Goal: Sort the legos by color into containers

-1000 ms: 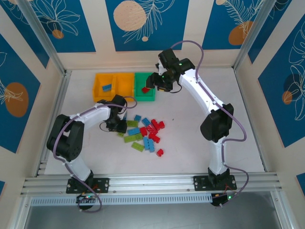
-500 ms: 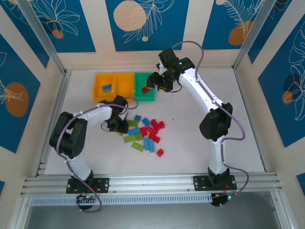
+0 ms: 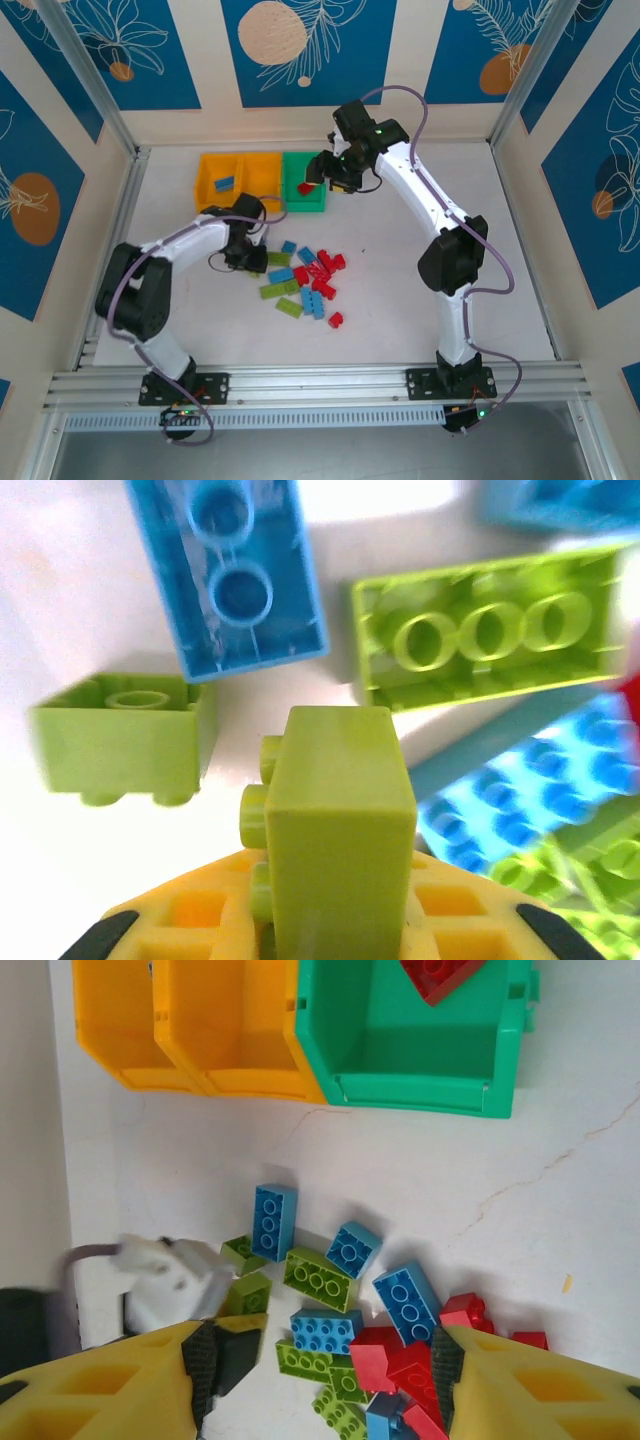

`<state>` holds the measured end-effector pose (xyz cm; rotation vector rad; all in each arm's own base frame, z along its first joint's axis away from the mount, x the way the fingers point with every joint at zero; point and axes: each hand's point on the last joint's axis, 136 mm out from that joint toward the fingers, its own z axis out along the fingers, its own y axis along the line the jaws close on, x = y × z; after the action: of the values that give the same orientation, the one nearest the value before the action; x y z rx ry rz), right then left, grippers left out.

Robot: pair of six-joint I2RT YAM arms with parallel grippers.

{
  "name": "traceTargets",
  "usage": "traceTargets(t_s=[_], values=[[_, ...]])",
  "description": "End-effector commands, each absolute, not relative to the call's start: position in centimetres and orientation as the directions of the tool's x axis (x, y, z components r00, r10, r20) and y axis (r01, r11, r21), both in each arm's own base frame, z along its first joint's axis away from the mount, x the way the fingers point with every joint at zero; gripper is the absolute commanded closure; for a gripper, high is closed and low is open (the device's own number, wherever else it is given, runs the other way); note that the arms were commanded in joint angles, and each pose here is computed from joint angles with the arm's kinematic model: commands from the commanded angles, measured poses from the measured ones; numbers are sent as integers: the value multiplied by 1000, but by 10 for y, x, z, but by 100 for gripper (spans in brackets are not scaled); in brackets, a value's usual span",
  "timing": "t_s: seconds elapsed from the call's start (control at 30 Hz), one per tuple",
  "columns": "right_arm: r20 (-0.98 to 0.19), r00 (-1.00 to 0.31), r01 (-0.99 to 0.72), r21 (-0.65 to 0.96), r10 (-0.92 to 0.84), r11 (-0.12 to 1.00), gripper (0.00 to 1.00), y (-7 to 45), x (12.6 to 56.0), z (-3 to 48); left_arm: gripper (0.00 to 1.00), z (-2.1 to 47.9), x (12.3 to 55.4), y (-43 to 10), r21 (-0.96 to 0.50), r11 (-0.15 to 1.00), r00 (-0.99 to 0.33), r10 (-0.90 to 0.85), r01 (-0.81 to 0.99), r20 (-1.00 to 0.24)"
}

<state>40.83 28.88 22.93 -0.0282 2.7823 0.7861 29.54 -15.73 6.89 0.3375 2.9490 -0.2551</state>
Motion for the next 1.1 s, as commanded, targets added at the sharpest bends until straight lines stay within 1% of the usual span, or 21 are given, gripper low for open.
traceTargets(t_s=[0.0,0.1,0.2,0.33,0.4,0.47,0.53,0.67,0.87,0.97,1.07], values=[[-228,-974,-116,556,16,823,38,300,389,240,84,151,328,-167,-209,949,-908,139,236,-394],[-220,-975,-110,566,21,817,38,304,388,235,85,175,372,-156,-168,969,-886,87,182,-456],[-215,-976,-98,563,31,821,38,306,390,232,86,177,424,-148,-129,984,-874,47,124,-483],[-224,-974,-90,531,37,842,38,299,390,230,86,166,488,-146,-112,991,-863,7,74,-505],[-226,-973,-88,512,36,854,38,295,388,229,87,158,512,-149,-110,992,-862,-3,61,-506],[-226,-973,-85,495,34,865,38,291,385,227,84,152,532,-153,-119,991,-858,-15,53,-513],[-219,-975,-76,477,35,876,38,286,379,224,80,144,548,-157,-140,989,-856,-37,41,-515],[-210,-977,-51,422,43,905,36,273,365,213,68,144,561,-162,-173,984,-853,-62,34,-519],[-157,-987,-25,338,30,941,32,250,330,173,57,186,551,-163,-202,978,-826,-71,53,-559],[-130,-991,-37,301,2,953,30,242,312,148,55,211,535,-159,-212,975,-813,-75,61,-578],[-77,-997,-38,291,-16,956,30,240,299,126,55,238,512,-157,-234,968,-799,-73,87,-597]])
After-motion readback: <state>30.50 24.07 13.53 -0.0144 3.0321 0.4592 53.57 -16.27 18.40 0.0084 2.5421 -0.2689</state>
